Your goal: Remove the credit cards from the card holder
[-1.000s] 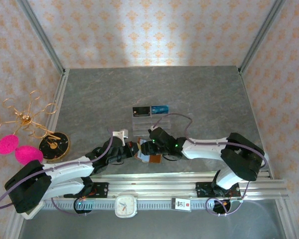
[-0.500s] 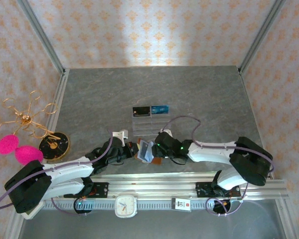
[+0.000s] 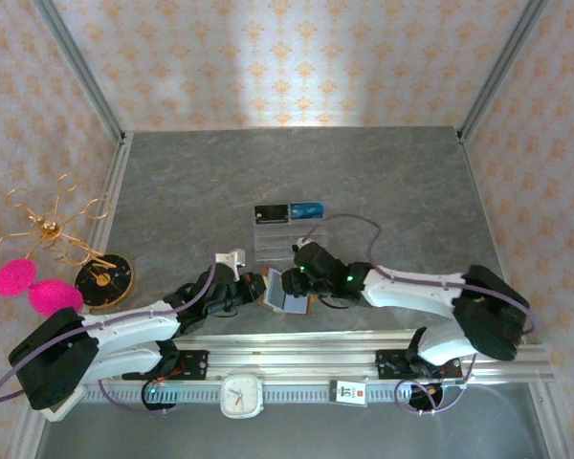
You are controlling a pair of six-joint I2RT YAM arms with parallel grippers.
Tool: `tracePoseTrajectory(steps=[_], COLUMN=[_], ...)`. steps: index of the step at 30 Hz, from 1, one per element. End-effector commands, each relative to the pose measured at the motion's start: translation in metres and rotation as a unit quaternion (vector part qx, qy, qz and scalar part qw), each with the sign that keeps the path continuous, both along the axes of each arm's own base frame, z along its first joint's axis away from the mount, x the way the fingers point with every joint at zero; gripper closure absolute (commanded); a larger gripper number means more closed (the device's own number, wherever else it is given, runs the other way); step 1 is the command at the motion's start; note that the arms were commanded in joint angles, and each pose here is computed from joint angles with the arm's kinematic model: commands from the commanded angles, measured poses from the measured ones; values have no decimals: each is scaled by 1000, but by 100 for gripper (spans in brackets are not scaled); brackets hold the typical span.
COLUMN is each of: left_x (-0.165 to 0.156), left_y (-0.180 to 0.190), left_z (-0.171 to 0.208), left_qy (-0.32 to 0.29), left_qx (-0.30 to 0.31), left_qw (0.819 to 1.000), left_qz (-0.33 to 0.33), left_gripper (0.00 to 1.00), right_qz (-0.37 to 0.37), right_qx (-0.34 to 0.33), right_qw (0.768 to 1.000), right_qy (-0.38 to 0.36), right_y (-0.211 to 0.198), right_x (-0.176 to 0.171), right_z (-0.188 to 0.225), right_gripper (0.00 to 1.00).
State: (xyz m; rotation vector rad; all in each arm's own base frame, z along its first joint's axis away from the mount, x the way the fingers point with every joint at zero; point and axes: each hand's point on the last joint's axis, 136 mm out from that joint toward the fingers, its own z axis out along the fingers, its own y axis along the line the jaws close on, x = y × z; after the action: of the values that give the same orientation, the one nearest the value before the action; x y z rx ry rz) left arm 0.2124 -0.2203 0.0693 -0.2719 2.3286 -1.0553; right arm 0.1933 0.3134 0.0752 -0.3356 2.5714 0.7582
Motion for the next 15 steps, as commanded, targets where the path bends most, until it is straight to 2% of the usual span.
tracePoseTrajectory(steps=[1,3,5,7,11,15], left_x=[-1,-1,1,5,9,18], left_y=[11,26,40,46,25,0], left_z=[-2,-2,4,17,40,50], left_qy=[10,5,-12,-36,-77,-91], left_qx=[25,58,91,102,52,46], left_qw=[999,998,994,992,995,995], left_qz=[23,40,57,64,31,-12], left_gripper=[91,70,64,69,82,84], right_qz=[2,-14,-20,-20,-17,-16], right_qx=[-28,-44,-49,-51,-57,-78], right_qw=[999,998,998,998,998,996], right_qy=[44,47,43,40,34,26], right_y=[-9,-20,-24,-25,-26,-33], right_x=[-12,-11,-11,-9,-8,-2], right_z=[-35,-46,-50,-49,-50,-52], right_gripper=[76,79,80,81,83,84])
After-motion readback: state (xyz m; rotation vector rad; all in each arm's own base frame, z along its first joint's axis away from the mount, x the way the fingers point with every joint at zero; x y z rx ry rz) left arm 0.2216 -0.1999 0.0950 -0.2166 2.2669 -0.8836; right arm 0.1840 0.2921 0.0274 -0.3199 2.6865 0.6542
